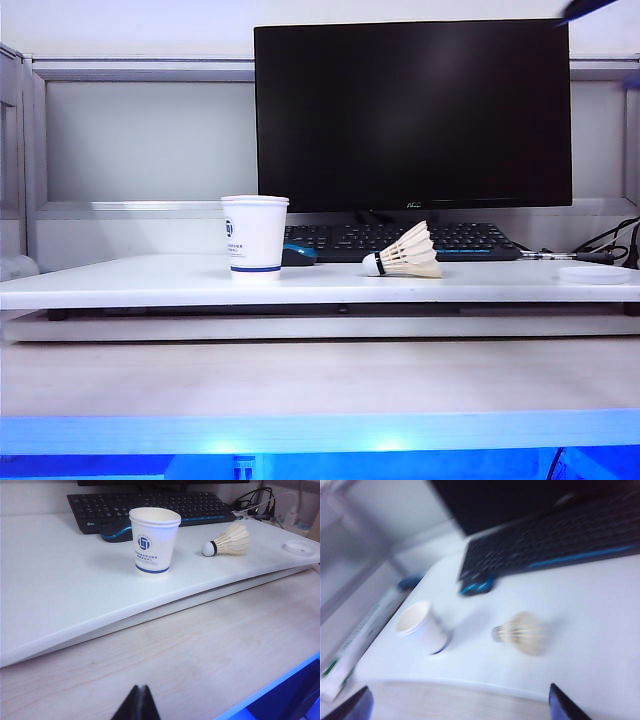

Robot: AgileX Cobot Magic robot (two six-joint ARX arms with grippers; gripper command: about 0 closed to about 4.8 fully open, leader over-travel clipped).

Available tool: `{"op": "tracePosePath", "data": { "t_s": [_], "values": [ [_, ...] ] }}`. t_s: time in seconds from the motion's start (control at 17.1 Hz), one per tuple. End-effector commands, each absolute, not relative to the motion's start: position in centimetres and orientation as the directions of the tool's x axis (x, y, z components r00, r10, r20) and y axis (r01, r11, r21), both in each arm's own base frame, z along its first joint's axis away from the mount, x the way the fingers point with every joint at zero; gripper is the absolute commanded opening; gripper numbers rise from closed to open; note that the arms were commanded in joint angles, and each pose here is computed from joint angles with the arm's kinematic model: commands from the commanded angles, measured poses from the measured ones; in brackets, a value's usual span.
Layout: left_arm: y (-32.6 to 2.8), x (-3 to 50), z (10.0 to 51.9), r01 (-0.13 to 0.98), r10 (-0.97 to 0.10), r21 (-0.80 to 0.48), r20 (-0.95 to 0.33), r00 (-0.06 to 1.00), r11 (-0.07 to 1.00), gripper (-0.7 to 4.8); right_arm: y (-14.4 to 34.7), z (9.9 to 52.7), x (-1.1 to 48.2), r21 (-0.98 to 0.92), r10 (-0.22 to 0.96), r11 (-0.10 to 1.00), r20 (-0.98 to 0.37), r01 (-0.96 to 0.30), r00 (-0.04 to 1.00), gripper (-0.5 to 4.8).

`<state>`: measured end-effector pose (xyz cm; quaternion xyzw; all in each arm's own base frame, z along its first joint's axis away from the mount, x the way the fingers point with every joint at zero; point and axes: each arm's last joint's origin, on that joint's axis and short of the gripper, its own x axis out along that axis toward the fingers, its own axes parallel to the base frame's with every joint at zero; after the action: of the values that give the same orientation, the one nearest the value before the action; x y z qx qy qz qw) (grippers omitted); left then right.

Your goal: Pick up the badminton from the table and put it into the white paper cup.

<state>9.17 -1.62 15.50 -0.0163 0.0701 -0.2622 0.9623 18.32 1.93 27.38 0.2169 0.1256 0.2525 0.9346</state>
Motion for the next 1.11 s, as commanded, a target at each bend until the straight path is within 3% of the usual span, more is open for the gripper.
{"op": "tracePosePath", "data": {
  "t_s": [0.06,0.41,1.05,1.11],
  "values": [
    [-1.7,9.1,15.3,0.512,-0.519,-0.084,-0.146,0.842,0.855,-0.05,4.1,27.5,21.2,0.421,0.591,0.756,-0.107,-0.502,0.800,4.79],
    [-1.6,9.1,15.3,0.508,-0.515,-0.084,-0.147,0.845,0.857,-0.05,7.9,22.5,28.1,0.449,0.618,0.756,-0.249,-0.477,0.746,4.79],
    [-1.6,9.1,15.3,0.502,-0.508,-0.079,-0.147,0.849,0.861,-0.05,9.5,19.5,34.5,0.472,0.616,0.762,-0.319,-0.443,0.720,4.79],
    [-1.6,9.1,15.3,0.501,-0.507,-0.079,-0.147,0.849,0.862,-0.05,9.6,18.8,34.9,0.480,0.616,0.763,-0.335,-0.433,0.713,3.66]
  ]
}}
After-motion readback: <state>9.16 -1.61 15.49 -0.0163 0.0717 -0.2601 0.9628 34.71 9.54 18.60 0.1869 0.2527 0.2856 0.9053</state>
